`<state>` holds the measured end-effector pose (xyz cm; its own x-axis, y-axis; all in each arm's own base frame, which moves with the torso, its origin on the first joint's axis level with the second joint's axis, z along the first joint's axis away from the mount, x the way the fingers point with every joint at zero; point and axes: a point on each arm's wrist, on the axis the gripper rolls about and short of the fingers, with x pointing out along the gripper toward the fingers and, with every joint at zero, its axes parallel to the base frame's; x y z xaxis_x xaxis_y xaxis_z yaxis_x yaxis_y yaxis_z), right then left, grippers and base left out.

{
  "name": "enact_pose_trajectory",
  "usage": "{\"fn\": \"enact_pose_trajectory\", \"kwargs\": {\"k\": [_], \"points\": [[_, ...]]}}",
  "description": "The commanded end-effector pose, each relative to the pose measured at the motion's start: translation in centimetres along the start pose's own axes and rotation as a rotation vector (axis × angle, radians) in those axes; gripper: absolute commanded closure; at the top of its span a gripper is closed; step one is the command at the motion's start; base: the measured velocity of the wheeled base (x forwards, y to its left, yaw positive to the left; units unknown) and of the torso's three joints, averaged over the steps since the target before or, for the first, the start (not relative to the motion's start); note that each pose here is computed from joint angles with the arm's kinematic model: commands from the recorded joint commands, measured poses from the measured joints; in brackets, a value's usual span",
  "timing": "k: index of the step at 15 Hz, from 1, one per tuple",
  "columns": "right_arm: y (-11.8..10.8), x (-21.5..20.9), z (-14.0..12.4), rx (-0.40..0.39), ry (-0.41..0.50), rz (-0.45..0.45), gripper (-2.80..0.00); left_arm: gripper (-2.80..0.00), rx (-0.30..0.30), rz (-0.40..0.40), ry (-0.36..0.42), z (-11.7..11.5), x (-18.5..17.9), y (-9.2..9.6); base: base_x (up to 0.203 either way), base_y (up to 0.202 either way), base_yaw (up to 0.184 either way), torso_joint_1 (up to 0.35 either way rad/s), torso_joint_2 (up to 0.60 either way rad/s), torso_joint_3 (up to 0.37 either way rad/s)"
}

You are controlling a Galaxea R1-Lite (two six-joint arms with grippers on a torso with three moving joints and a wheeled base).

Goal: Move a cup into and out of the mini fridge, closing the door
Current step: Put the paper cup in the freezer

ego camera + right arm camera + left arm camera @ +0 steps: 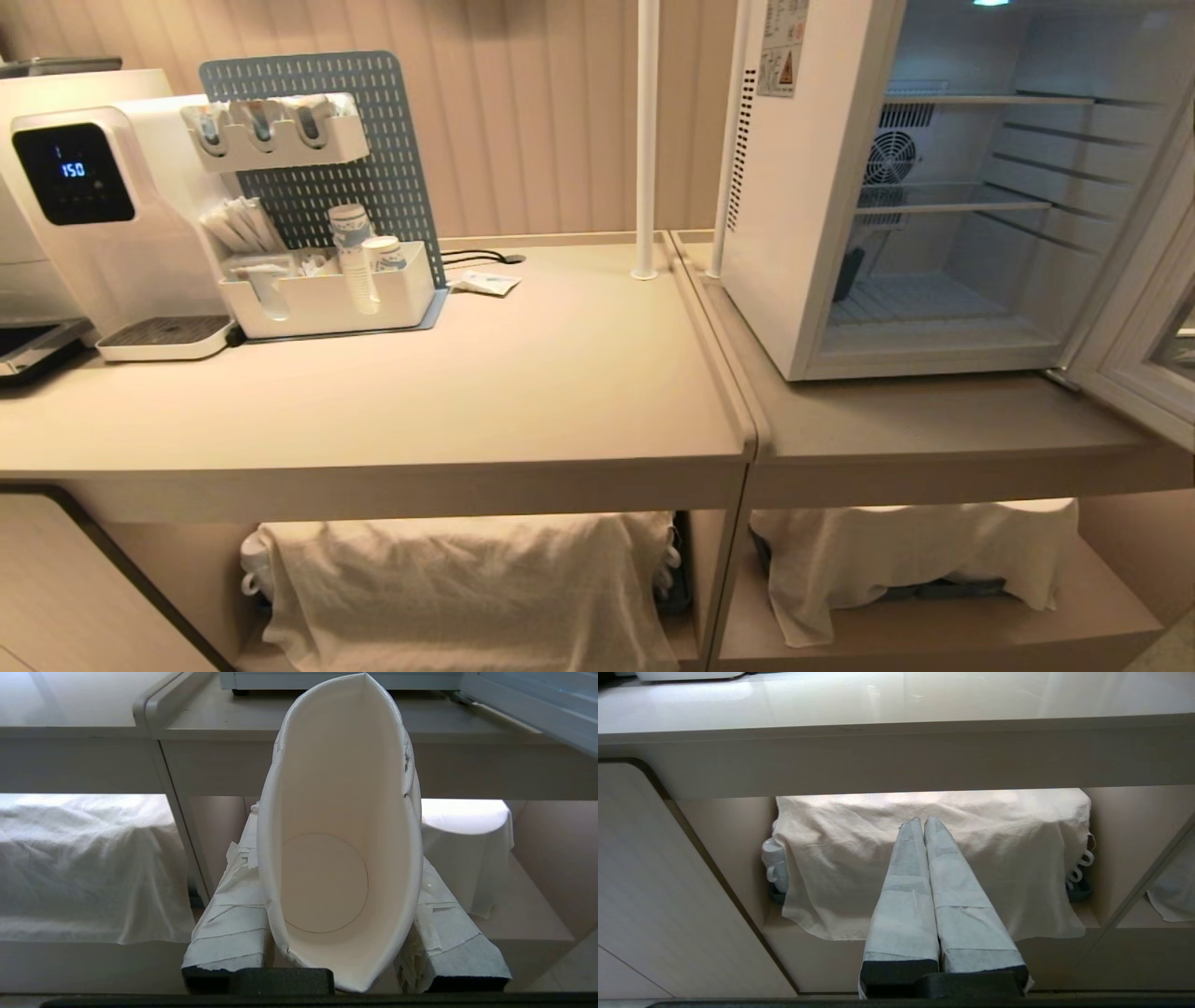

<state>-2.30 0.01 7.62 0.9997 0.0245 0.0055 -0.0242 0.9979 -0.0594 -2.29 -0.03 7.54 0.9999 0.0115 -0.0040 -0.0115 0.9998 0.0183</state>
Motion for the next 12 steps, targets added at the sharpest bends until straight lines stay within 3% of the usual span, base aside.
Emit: {"fn": "enact_pose_trajectory", "kwargs": {"k": [1,7,9,12], "points": [[0.0,0.0,0.0,0.002,0.001,0.0,0.0,0.0,0.0,0.001,0.001,0.0,0.0,0.0,0.0,-0.198,0.0,-0.001,0.0,0.002],[0.0,0.0,0.1,0.018,-0.001,-0.002,0.0,0.0,-0.003,-0.001,-0.002,0.0,0.0,0.0,0.0,-0.188,0.002,0.003,0.0,0.001],[-0.1,-0.2,0.7,0.058,-0.024,-0.008,0.0,0.0,-0.003,-0.001,-0.003,0.0,0.0,0.0,0.0,-0.046,0.0,-0.003,0.0,0.0],[-0.3,-1.7,6.6,0.068,-0.081,0.006,0.0,0.0,-0.004,-0.001,-0.003,0.0,0.0,0.0,0.0,0.0,0.0,0.0,0.0,0.0]]}}
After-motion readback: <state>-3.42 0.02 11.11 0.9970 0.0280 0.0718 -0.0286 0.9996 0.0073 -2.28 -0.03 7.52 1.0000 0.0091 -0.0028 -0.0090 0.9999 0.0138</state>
